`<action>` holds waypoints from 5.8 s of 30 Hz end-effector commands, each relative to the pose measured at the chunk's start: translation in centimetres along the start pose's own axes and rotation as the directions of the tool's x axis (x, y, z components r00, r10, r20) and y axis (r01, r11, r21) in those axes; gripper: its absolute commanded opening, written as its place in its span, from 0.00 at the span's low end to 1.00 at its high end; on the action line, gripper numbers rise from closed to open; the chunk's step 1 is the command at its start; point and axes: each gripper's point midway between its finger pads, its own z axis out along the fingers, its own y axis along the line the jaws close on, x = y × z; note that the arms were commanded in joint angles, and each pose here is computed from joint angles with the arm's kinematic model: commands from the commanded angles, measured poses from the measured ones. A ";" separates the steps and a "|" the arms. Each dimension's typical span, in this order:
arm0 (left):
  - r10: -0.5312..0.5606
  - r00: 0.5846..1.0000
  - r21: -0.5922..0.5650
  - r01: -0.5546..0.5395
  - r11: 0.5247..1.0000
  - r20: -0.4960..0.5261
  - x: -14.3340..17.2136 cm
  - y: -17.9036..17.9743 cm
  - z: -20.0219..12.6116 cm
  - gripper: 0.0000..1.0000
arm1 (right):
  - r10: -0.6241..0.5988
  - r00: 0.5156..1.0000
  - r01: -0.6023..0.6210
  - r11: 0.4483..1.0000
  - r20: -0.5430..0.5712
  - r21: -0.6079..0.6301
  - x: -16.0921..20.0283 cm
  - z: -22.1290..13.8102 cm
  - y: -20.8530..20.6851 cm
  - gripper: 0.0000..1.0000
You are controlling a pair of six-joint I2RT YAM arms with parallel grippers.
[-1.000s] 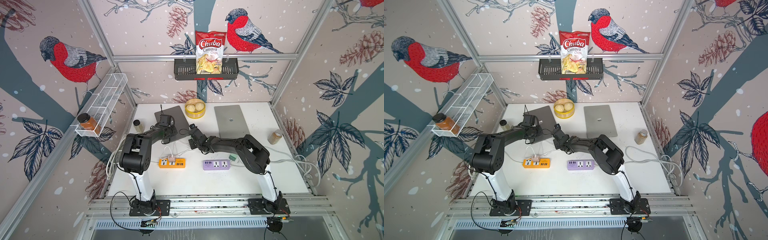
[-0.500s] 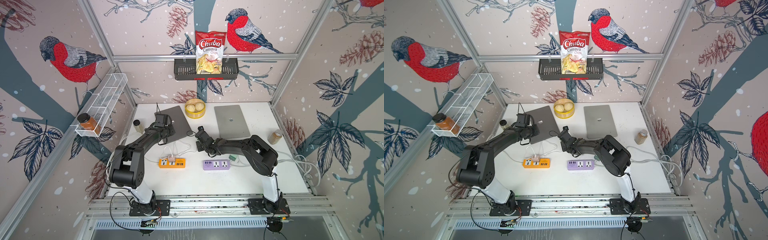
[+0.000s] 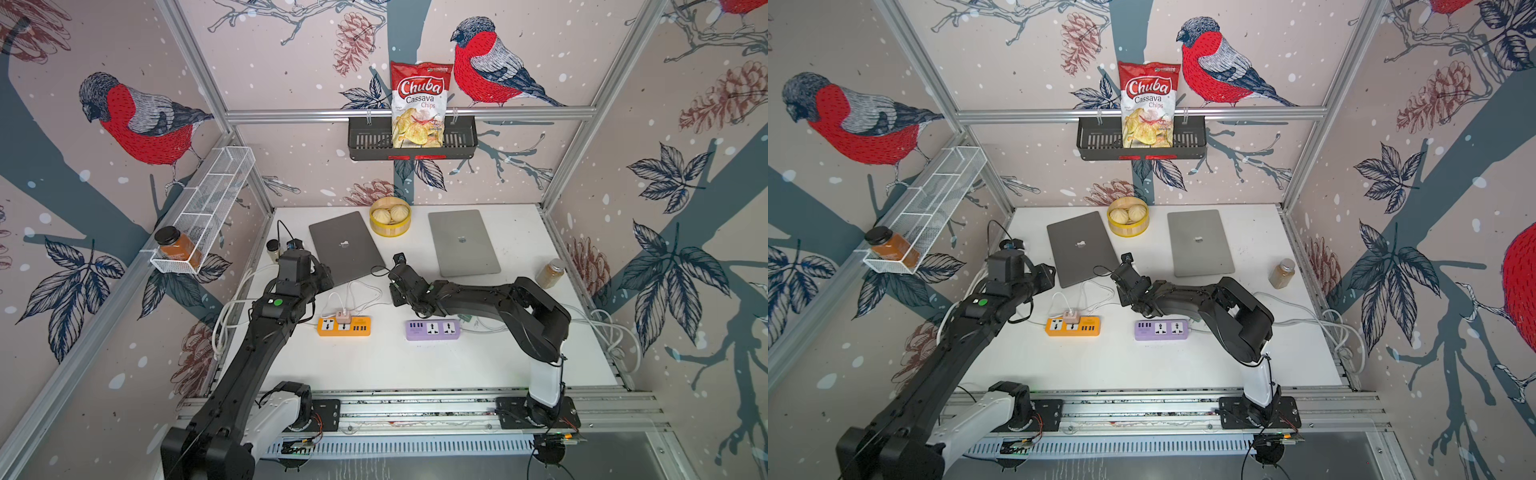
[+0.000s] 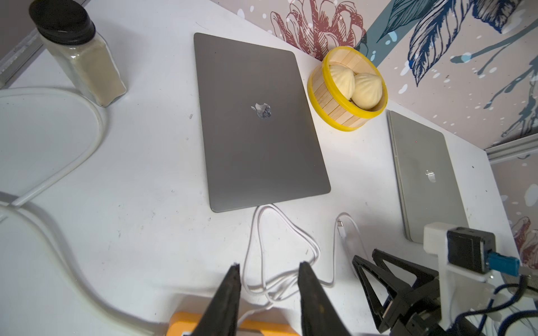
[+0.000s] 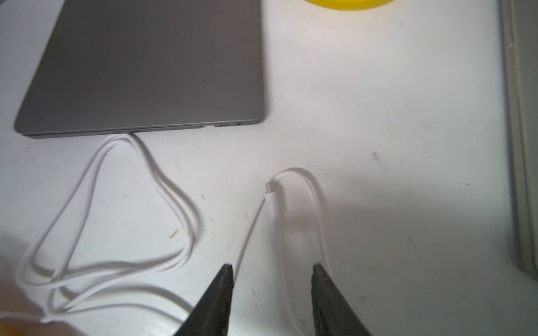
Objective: Unplug the laptop charger
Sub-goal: Remove the charging cable from the laptop, then remove the charging cable from the plug, then place the charging cable at the center of the board.
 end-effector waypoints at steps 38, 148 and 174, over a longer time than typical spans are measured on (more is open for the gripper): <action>-0.076 0.958 -0.020 0.073 0.997 -0.276 10.5 2.7 -4.8 0.33 | -0.284 0.950 0.311 0.886 0.127 -0.344 0.1 -7.1 18.0 0.48; -0.351 0.927 -0.147 0.332 0.932 -0.133 15.6 6.4 1.7 0.37 | -0.316 0.899 0.418 0.823 0.302 -0.384 -3.8 -6.3 17.4 0.16; -0.319 0.940 -0.106 0.307 0.946 -0.121 14.5 5.4 1.8 0.38 | -0.039 0.989 0.014 0.985 0.143 0.171 -7.1 -6.3 -9.4 0.13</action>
